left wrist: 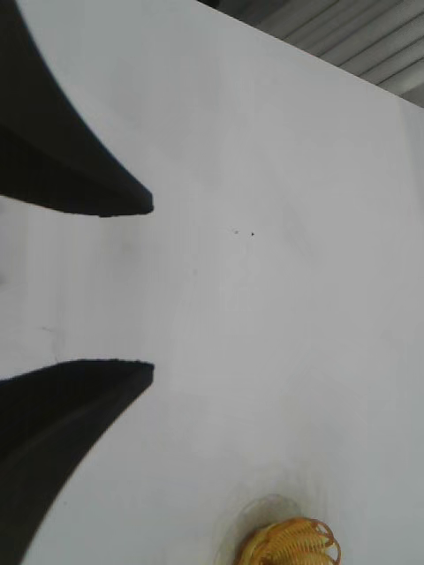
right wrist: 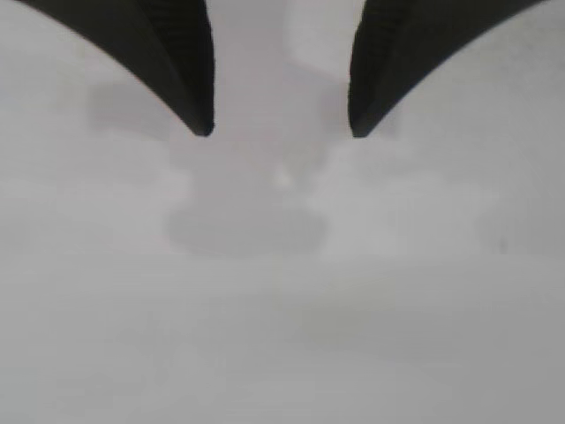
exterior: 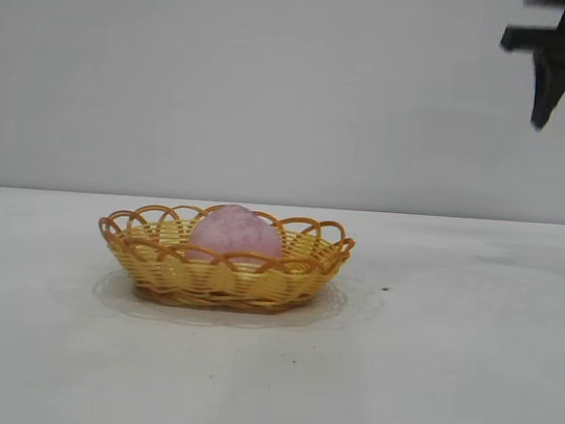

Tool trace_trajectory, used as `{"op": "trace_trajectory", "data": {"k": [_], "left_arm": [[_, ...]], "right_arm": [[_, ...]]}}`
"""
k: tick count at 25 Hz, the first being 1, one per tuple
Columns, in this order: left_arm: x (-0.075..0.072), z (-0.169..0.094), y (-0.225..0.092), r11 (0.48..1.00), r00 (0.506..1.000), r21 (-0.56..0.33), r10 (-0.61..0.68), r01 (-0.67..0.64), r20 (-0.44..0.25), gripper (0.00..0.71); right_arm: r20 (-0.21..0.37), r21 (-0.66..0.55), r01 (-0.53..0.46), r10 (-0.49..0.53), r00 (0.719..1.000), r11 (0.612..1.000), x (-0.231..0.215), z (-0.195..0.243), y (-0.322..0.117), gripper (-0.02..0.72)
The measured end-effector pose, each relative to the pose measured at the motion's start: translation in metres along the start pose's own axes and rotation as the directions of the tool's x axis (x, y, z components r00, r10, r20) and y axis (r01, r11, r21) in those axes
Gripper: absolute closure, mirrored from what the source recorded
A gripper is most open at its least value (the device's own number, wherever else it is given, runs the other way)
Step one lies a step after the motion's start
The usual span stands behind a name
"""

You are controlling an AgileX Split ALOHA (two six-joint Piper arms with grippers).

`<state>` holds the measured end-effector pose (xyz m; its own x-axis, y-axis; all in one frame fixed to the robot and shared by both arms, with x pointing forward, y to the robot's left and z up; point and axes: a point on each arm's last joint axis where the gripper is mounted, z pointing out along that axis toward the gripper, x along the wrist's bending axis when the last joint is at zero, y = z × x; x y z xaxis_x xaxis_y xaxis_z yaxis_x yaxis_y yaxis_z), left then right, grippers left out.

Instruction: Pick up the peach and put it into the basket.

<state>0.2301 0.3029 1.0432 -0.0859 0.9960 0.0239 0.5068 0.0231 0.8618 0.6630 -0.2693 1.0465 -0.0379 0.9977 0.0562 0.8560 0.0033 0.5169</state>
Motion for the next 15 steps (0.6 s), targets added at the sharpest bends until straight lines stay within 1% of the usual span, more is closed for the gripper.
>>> {"op": "trace_trajectory", "data": {"k": [3,5,7,9,12,15], "left_arm": [[0.000,0.000,0.000,1.000,1.000,0.000,0.000,0.000,0.000,0.388],[0.000,0.000,0.000,1.000,1.000,0.000,0.000,0.000,0.000,0.388],[0.000,0.000,0.000,1.000,1.000,0.000,0.001,-0.001,-0.001,0.388],[0.000,0.000,0.000,1.000,1.000,0.000,0.001,-0.001,-0.001,0.388],[0.000,0.000,0.000,1.000,1.000,0.000,0.001,-0.001,-0.001,0.388],[0.000,0.000,0.000,1.000,1.000,0.000,0.001,-0.001,-0.001,0.388]], "right_arm": [[0.005,-0.069,-0.017,0.017,1.000,0.997,0.001,-0.041,-0.006,0.405],[0.017,-0.077,-0.022,0.023,1.000,0.997,0.001,-0.058,-0.023,0.405],[0.024,-0.082,-0.033,0.035,0.999,0.996,0.000,-0.073,-0.049,0.405],[0.032,-0.052,-0.042,0.043,0.999,0.998,-0.002,-0.078,-0.084,0.405],[0.032,-0.054,-0.047,0.049,0.998,0.997,-0.004,-0.096,-0.130,0.405],[0.032,-0.066,-0.045,0.047,0.998,0.997,-0.005,-0.121,-0.163,0.405]]}}
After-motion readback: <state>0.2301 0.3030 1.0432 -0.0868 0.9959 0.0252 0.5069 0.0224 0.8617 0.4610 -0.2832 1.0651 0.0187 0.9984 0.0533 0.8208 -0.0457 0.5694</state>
